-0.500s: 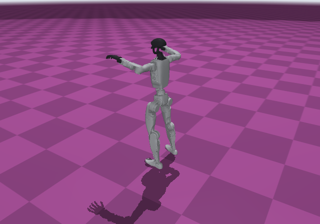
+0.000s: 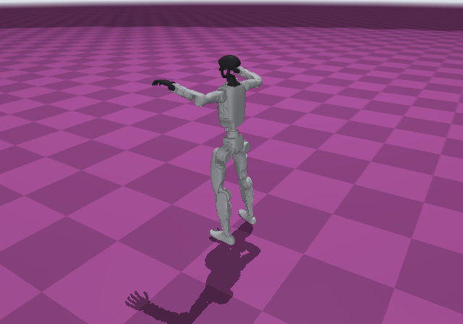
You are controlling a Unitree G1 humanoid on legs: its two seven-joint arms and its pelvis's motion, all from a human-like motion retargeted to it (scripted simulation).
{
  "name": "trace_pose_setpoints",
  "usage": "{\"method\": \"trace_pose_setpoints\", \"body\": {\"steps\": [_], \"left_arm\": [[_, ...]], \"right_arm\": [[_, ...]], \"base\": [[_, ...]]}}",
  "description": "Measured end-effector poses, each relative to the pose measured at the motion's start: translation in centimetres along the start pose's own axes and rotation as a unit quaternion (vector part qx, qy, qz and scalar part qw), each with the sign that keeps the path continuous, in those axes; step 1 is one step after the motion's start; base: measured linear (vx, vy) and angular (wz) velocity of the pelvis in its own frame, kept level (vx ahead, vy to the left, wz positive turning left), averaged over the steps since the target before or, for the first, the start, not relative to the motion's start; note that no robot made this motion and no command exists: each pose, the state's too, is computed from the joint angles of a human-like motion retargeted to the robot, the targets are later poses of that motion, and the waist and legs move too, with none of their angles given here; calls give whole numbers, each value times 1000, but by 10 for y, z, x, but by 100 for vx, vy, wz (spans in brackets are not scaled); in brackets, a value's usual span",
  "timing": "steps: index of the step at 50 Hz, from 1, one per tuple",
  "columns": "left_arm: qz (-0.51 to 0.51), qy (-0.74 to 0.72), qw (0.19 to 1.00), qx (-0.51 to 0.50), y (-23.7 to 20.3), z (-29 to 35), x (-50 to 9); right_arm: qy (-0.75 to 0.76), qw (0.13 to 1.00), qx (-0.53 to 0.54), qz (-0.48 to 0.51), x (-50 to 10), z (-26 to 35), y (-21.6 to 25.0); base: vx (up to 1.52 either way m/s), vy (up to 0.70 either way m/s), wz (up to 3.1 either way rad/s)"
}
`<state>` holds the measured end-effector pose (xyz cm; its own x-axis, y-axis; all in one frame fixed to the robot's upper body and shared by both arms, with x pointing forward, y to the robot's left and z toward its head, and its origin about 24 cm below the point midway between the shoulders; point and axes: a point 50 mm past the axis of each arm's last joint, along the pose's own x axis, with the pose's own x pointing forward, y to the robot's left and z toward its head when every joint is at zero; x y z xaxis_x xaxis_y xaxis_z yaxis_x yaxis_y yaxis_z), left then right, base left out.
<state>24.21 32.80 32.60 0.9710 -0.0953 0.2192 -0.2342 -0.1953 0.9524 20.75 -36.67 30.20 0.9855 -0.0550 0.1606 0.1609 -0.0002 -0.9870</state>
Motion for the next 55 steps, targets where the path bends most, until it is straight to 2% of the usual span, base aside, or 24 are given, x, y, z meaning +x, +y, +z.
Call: {"method": "trace_pose_setpoints", "body": {"steps": [45, 50, 55], "left_arm": [[8, 16, 1000, 9, 4, -7, 2], [22, 22, 1000, 4, 2, -11, 1], [71, 46, 996, -41, -11, -22, -5]], "right_arm": [[10, 1000, 6, -17, -2, -6, 1], [13, 999, 8, -48, -6, -9, -1], [23, 989, 45, -142, -14, -18, 0]], "base": [[0, 0, 0], [0, 0, 0], [0, 0, 0]]}}
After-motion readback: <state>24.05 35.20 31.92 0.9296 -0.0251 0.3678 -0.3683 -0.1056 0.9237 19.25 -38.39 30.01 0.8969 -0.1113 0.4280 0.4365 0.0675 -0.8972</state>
